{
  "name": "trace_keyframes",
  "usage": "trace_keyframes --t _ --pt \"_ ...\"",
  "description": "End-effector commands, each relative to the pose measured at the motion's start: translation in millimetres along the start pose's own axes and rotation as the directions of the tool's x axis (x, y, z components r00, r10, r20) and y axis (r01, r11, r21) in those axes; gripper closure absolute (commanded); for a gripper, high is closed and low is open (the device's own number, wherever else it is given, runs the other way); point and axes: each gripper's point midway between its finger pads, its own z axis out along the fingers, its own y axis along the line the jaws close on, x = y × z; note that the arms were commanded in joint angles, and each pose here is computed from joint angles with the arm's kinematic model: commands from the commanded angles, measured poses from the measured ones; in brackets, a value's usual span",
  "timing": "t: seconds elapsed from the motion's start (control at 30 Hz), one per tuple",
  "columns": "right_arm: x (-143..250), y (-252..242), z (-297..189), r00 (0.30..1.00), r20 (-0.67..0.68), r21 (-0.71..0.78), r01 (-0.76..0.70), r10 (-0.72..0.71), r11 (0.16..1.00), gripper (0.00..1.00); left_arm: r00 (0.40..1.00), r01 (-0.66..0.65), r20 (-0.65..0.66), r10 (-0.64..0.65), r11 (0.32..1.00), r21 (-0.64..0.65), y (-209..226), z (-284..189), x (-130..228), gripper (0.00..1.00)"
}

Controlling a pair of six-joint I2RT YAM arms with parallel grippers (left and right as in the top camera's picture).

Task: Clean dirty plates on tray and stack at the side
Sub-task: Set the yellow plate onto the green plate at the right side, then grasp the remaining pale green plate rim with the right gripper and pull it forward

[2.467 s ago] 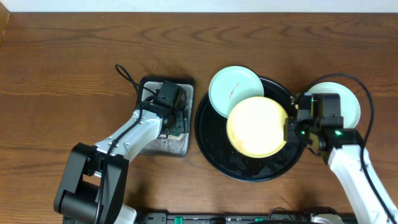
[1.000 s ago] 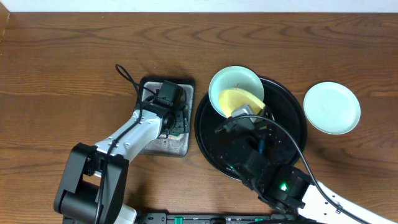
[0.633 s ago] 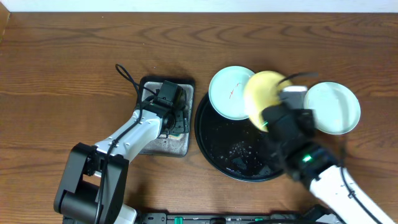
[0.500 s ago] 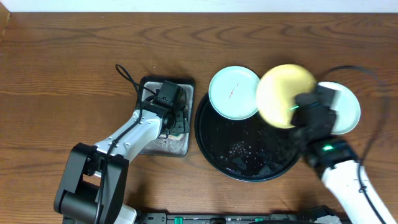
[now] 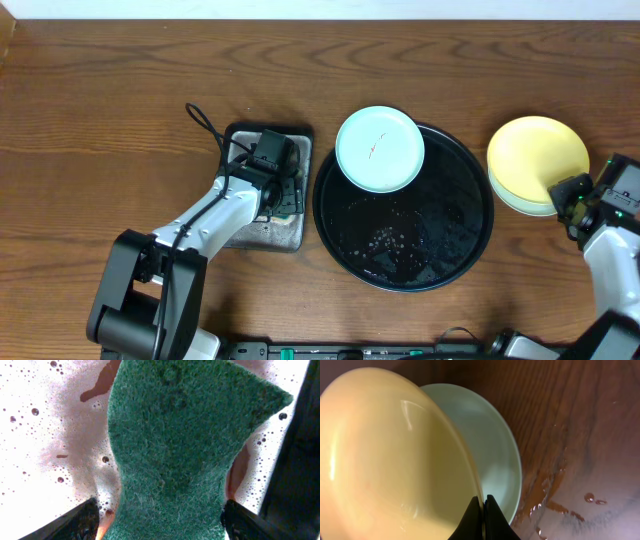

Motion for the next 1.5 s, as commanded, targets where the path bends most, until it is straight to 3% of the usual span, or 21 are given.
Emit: trace_keyframes --t 0.0,0.07,0.17,0.27,0.33,0.43,0.5,0.67,0.77,0.93,1.07,1.17,1.3,1.47 --pt "-2 4 11 0.998 -0.042 -0.042 -0.049 0.047 0.998 0.99 1.0 0.006 -0.003 -0.006 1.0 -0.008 3 -1 1 0.21" --pt "-3 9 14 0.998 -0.045 -0.066 -0.034 0.031 0.997 0.98 1.0 0.006 -0.003 -0.006 1.0 -0.008 3 -1 1 0.21" --pt "2 25 11 0.997 -0.079 -0.152 -0.015 0.003 0.988 0.64 1.0 0.006 -0.002 -0.006 1.0 -0.008 3 -1 1 0.21" --pt "10 68 -1 0.988 -0.117 -0.37 0.048 -0.097 0.928 0.49 1.0 0.006 -0.003 -0.006 1.0 -0.008 3 -1 1 0.21" --pt "16 84 -9 0.982 -0.121 -0.442 0.076 -0.143 0.894 0.48 1.0 0.006 -0.003 -0.006 1.0 -0.008 3 -1 1 0.21" --pt "34 119 -25 0.945 -0.065 -0.587 0.224 -0.321 0.778 0.46 1.0 0.006 -0.002 -0.006 1.0 -0.008 3 -1 1 0.21" --pt "55 138 -32 0.891 -0.004 -0.637 0.348 -0.455 0.688 0.38 1.0 0.006 -0.002 -0.006 1.0 -0.008 3 -1 1 0.21" --pt "110 170 -50 0.67 0.137 -0.675 0.602 -0.73 0.426 0.38 1.0 0.006 -0.003 -0.006 1.0 -0.008 3 -1 1 0.21" --pt "121 185 -55 0.582 0.142 -0.633 0.675 -0.801 0.378 0.32 1.0 0.006 -0.003 -0.006 1.0 -0.008 3 -1 1 0.21" --pt "144 212 -62 0.39 0.132 -0.635 0.739 -0.911 0.224 0.25 1.0 0.006 -0.003 -0.006 1.0 -0.008 3 -1 1 0.21" --pt "171 222 -44 0.323 0.105 -0.66 0.73 -0.94 0.177 0.01 1.0 0.006 -0.003 -0.006 1.0 -0.008 3 -1 1 0.21" --pt "181 224 -23 0.318 0.09 -0.663 0.726 -0.944 0.181 0.01 1.0 0.006 -0.003 -0.006 1.0 -0.008 3 -1 1 0.21" --pt "185 226 2 0.382 0.037 -0.664 0.7 -0.924 0.263 0.03 1.0 0.006 -0.003 -0.006 1.0 -0.008 3 -1 1 0.21" --pt "199 219 25 0.378 -0.013 -0.666 0.687 -0.926 0.29 0.23 1.0 0.006 -0.003 -0.006 1.0 -0.008 3 -1 1 0.21"
